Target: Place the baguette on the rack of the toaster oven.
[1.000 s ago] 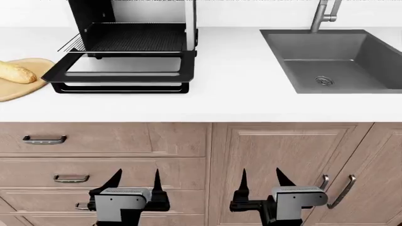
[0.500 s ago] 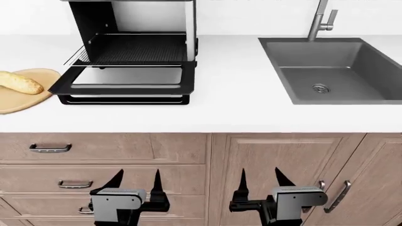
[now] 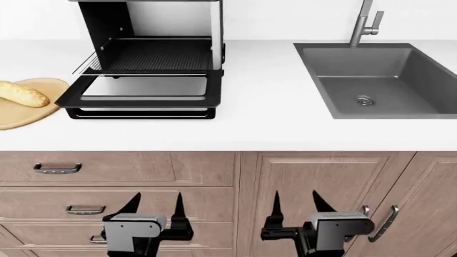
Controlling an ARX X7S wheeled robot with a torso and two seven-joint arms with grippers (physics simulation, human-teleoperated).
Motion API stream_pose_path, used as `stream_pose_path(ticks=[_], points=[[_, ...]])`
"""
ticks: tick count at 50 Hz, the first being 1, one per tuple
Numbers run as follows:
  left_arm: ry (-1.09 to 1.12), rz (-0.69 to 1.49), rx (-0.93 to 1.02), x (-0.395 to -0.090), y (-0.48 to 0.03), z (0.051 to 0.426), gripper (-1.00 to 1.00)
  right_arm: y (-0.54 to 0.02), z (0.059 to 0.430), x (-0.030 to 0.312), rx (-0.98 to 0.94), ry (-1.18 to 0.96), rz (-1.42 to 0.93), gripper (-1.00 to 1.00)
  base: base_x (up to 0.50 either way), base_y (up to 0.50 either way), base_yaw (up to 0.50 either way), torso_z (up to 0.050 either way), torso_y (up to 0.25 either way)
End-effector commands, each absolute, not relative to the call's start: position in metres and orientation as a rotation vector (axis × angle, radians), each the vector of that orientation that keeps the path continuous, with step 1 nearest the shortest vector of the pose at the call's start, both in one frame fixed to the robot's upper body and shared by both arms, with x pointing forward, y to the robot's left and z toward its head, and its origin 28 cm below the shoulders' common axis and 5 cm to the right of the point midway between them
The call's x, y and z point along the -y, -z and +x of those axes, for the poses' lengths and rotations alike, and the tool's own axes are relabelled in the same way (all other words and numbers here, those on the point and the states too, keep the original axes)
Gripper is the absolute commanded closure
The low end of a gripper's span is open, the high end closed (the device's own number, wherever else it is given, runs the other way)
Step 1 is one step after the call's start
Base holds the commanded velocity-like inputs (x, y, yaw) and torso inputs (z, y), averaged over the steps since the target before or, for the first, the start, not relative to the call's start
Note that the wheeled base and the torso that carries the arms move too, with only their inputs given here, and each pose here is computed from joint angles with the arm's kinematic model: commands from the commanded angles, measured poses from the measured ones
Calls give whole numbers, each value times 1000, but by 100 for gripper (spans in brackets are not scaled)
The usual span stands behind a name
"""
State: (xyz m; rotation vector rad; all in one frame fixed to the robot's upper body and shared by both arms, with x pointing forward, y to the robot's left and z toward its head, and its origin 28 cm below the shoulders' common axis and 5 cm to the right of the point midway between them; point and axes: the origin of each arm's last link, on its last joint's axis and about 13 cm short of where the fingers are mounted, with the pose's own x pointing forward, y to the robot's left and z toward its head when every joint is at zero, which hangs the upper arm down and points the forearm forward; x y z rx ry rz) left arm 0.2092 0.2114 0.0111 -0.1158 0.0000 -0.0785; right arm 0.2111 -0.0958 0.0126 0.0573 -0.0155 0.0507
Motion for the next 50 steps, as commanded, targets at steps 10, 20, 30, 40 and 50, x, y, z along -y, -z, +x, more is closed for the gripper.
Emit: stream_pose_path(ticks=[10,20,30,40,50], points=[[73,-93,-88,-210,-96,207,-100,-40,197,89,132,-39,68,-100,0,0,0,0,0],[88,-60,-64,-212,-116,208,-100,-115,169,111,184,-168,17,-100,0,0,0,0,0],[98,-74,-87,-216,-150,211,-100,-147,160,118,271,-4,4,-100,0,0,0,0,0],[100,-90,-92,-223,-196,224,-100,-206,172,139,324,188,-80,-100,0,0,0,0,0],[59,-78,-83,-234,-237,230,-100,-243,177,127,218,24,-53,-100,0,0,0,0,0]])
